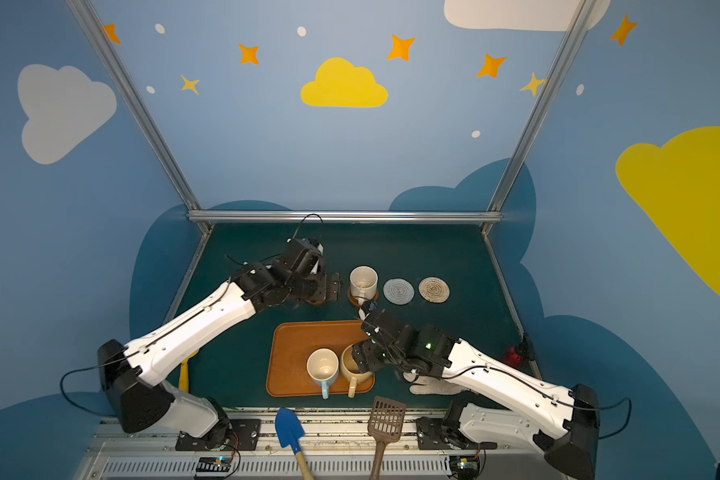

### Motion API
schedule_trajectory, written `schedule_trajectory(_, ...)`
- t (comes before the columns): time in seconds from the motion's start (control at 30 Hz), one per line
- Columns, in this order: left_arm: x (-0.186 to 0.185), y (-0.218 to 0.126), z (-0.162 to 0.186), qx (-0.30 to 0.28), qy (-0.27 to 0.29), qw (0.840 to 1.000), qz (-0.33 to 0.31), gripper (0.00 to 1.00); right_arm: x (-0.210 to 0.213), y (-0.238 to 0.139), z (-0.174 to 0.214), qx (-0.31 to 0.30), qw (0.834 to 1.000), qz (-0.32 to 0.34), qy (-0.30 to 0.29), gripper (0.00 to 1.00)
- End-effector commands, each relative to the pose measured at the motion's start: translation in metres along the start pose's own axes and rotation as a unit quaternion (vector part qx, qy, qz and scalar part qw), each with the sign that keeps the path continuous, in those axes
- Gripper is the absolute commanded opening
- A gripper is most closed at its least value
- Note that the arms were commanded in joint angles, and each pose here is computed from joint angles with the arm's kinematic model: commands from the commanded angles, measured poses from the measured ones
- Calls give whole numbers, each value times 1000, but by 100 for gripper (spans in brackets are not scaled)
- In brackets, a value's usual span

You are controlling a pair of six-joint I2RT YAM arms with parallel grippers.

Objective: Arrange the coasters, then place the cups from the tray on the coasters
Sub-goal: 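Open left gripper and raise it while right gripper moves toward tray mugs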

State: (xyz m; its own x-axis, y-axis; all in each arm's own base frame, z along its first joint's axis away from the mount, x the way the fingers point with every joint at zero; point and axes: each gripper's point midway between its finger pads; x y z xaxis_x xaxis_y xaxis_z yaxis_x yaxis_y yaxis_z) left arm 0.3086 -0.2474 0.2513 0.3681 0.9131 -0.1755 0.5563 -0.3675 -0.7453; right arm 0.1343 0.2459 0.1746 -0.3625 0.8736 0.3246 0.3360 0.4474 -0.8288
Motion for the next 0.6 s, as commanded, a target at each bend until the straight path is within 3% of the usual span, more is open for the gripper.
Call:
schedule_trajectory(0.0, 17, -9, 8, 8, 6, 1000, -5, 99, 5, -1, 11, 3, 1000, 22, -15, 80)
schedule_trajectory(0.57, 54, -12, 54, 40, -32, 997, -50, 99, 86, 36, 49, 65, 991, -52, -104, 75)
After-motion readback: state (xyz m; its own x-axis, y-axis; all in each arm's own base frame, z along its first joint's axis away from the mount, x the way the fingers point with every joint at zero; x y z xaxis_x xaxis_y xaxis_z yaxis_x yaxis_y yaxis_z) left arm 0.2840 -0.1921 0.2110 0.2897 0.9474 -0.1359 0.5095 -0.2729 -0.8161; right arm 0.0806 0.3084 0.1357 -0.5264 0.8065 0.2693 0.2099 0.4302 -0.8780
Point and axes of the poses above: each gripper's point midway between its finger pads, its own y axis out along the fingers, its own x axis along the line the jaws close on, z = x × y, and after that the axes turned 13 degrees about y, right-handed
